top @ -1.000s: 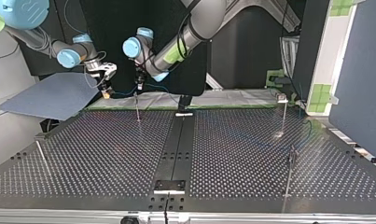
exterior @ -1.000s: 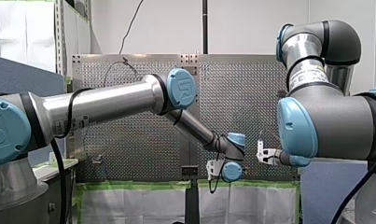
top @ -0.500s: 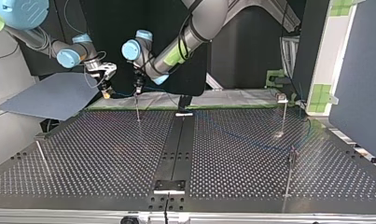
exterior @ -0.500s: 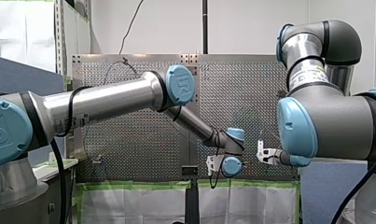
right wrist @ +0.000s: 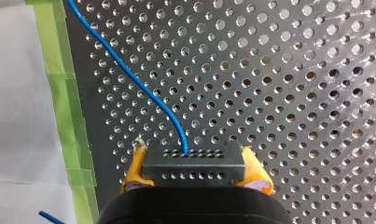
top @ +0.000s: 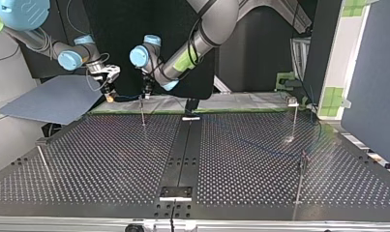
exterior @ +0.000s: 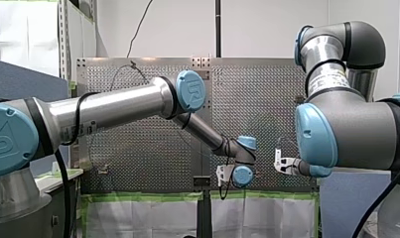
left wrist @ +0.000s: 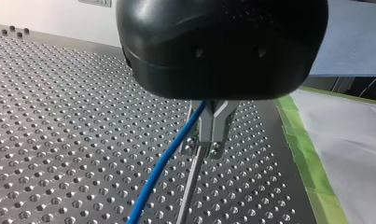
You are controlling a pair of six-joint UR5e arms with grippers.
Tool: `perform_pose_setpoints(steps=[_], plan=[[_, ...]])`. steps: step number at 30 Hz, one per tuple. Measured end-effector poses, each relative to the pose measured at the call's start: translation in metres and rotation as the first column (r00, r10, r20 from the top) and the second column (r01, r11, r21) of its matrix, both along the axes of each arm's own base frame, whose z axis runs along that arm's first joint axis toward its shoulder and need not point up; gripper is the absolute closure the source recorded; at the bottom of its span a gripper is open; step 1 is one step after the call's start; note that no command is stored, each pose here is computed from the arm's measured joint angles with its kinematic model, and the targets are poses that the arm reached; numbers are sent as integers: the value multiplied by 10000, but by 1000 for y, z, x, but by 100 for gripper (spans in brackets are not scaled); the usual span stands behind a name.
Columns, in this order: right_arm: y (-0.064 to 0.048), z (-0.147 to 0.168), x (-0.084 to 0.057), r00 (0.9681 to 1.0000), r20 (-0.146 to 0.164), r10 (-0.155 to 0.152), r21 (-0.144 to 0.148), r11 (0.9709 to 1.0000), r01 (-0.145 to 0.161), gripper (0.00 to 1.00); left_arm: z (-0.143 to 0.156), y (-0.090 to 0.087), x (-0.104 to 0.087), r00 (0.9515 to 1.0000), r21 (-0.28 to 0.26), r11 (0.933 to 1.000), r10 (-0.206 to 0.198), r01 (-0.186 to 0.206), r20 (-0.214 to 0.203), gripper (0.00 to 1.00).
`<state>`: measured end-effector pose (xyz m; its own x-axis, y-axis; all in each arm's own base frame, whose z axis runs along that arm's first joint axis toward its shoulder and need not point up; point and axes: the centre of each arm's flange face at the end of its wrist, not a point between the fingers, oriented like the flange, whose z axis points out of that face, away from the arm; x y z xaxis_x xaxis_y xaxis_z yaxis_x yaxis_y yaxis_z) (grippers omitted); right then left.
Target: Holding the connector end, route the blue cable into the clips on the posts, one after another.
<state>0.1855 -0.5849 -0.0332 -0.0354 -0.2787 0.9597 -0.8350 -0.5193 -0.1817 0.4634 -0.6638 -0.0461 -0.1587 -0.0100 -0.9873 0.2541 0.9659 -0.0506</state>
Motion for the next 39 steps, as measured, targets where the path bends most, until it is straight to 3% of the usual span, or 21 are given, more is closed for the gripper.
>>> perform_pose_setpoints(steps=[16, 34, 39], plan=[[-3, 1, -5, 10000, 84, -53, -12, 10000, 53, 100, 4, -10, -9, 9986, 41, 9986, -529, 529, -50, 100], [-7, 3, -6, 10000, 59, -75, -194, 9998, 76, 100, 5, 11, 24, 9996, -92, 9996, -275, 275, -67, 100], [-11, 5, -6, 10000, 59, -70, -332, 9994, 72, 100, 8, 13, 39, 9987, -375, 9980, -500, 499, -19, 100]])
